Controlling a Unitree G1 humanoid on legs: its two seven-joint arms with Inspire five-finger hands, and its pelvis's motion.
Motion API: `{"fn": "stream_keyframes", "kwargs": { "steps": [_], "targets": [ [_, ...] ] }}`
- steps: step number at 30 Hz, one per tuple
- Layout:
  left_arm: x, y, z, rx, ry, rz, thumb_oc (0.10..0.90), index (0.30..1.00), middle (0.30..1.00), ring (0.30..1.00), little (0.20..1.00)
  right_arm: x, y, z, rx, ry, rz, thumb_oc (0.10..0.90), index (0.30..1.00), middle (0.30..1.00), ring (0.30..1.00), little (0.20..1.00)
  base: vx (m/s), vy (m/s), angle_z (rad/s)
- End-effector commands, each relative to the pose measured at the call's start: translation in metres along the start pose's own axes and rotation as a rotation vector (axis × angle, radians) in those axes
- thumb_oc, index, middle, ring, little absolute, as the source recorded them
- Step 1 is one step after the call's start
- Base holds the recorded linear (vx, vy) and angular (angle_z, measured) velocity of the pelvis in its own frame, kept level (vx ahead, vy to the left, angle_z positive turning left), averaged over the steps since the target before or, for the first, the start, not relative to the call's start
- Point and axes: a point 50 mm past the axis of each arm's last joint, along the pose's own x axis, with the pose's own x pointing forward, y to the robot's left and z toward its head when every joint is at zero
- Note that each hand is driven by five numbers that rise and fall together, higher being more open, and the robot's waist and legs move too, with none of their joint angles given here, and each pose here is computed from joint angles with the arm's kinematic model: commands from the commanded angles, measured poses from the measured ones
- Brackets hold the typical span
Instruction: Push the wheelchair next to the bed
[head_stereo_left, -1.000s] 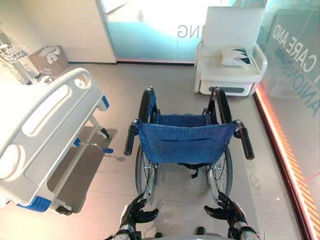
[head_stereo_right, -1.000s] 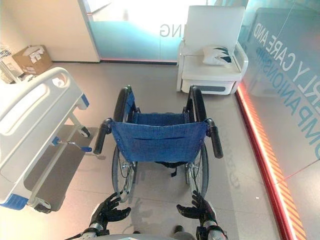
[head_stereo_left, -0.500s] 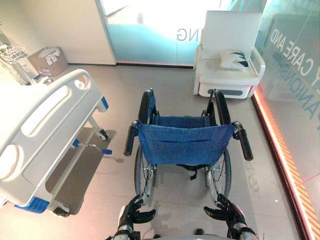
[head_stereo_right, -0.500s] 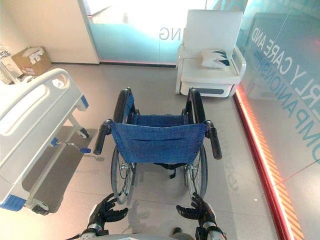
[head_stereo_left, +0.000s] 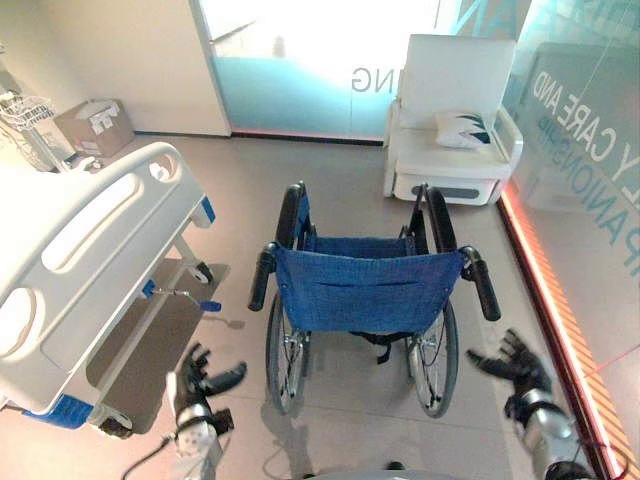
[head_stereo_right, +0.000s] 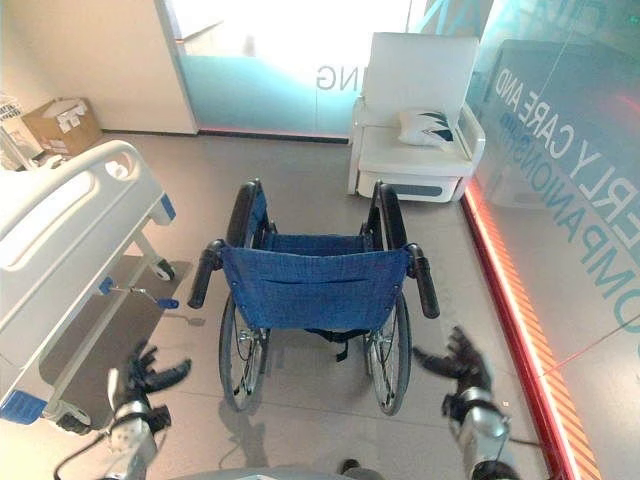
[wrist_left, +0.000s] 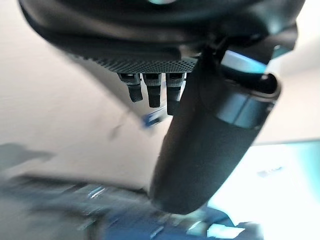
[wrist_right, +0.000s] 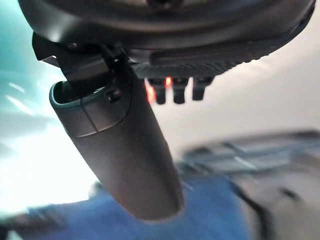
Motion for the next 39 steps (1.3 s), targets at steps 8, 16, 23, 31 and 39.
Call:
{"fn": "stream_keyframes", "kwargs": {
  "steps": [8, 16, 23, 31, 39],
  "targets": [
    [0.041, -0.011, 0.164, -0.127, -0.519, 0.111, 0.800, 0.900, 0.900, 0.900, 0.900, 0.031, 0.027, 0.184, 0.047, -0.553, -0.159, 0.800, 0.900, 0.900, 0.900, 0.900, 0.01, 0.020, 0.01],
    [0.017, -0.038, 0.238, -0.309, -0.764, -0.162, 0.800, 0.900, 0.900, 0.900, 0.900, 0.015, 0.060, 0.235, 0.058, -0.703, 0.013, 0.800, 0.900, 0.900, 0.900, 0.900, -0.01, 0.008, 0.04],
    [-0.014, -0.061, 0.245, -0.385, -0.813, -0.477, 0.800, 0.900, 0.900, 0.900, 0.900, -0.002, 0.092, 0.214, -0.049, -0.676, 0.247, 0.800, 0.900, 0.900, 0.900, 0.900, -0.02, -0.006, 0.00],
    [-0.025, -0.067, 0.238, -0.235, -0.832, -0.590, 0.800, 0.900, 0.900, 0.900, 0.900, -0.013, 0.102, 0.192, -0.168, -0.622, 0.392, 0.800, 0.900, 0.900, 0.900, 0.900, -0.04, -0.015, -0.02],
    [-0.015, -0.052, 0.228, 0.035, -0.807, -0.511, 0.800, 0.900, 0.900, 0.900, 0.900, -0.015, 0.084, 0.178, -0.261, -0.576, 0.343, 0.800, 0.900, 0.900, 0.900, 0.900, -0.03, -0.007, -0.02]
  ]
}}
